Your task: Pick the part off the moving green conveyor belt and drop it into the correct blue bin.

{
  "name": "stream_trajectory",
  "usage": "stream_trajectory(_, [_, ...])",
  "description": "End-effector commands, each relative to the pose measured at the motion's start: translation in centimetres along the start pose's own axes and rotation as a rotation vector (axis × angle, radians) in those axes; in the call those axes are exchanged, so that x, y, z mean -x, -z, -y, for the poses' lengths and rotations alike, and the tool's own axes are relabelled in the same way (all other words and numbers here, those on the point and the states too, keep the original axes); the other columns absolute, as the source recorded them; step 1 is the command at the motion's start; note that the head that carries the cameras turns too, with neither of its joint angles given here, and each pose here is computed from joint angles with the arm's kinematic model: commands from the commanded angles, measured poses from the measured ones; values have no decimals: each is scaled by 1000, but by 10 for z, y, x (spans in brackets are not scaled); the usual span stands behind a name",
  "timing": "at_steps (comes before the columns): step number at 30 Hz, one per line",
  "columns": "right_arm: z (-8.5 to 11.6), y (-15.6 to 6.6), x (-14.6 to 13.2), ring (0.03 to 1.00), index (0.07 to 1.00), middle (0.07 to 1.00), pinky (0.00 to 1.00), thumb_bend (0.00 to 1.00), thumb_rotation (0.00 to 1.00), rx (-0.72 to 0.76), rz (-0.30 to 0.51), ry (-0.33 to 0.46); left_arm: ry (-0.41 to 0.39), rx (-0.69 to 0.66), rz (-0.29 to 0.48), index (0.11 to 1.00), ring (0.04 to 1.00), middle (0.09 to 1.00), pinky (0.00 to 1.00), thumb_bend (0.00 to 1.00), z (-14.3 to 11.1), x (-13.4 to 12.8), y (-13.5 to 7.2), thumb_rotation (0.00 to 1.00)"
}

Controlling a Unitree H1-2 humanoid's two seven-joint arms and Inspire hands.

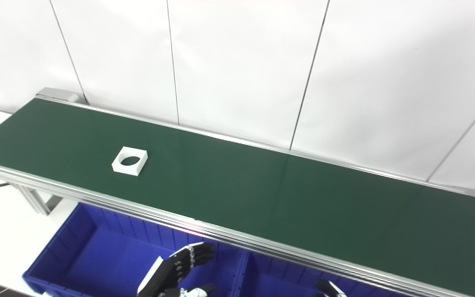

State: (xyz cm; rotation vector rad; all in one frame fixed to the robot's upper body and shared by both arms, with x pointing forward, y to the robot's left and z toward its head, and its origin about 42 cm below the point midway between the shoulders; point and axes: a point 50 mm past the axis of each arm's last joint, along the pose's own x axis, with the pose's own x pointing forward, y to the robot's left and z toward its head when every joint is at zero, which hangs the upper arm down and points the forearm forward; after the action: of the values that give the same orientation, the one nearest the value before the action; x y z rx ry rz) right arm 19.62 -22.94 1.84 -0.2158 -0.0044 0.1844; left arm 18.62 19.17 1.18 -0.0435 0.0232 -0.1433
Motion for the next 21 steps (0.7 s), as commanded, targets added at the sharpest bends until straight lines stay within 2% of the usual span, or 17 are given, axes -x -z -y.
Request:
stream_trajectory(1, [0, -13, -5, 750, 805, 807, 666, 759, 0, 8, 88, 15, 1, 7, 69, 773, 801, 804, 842, 502, -2, -3, -12, 0])
stream_trajectory(9, [-3, -12, -4, 752, 812, 815, 669, 739, 0, 11, 85, 17, 10, -17, 75, 763, 787, 796, 819, 527, -9, -3, -18, 0])
stream_trajectory(14, [-4, -11, -3, 761, 815, 817, 683, 718, 0, 4, 80, 18, 37, -4, 112, 772, 774, 799, 796, 535, -15, -7, -27, 0])
stream_trajectory(17, [-4, -10, -3, 761, 814, 819, 685, 712, 0, 4, 78, 16, 84, 48, 145, 769, 759, 790, 789, 534, -16, -8, -38, 0])
stream_trajectory(21, [-5, -10, -2, 770, 829, 823, 702, 694, 0, -4, 77, 17, 172, 153, 172, 772, 697, 757, 709, 597, -17, -9, -58, 11])
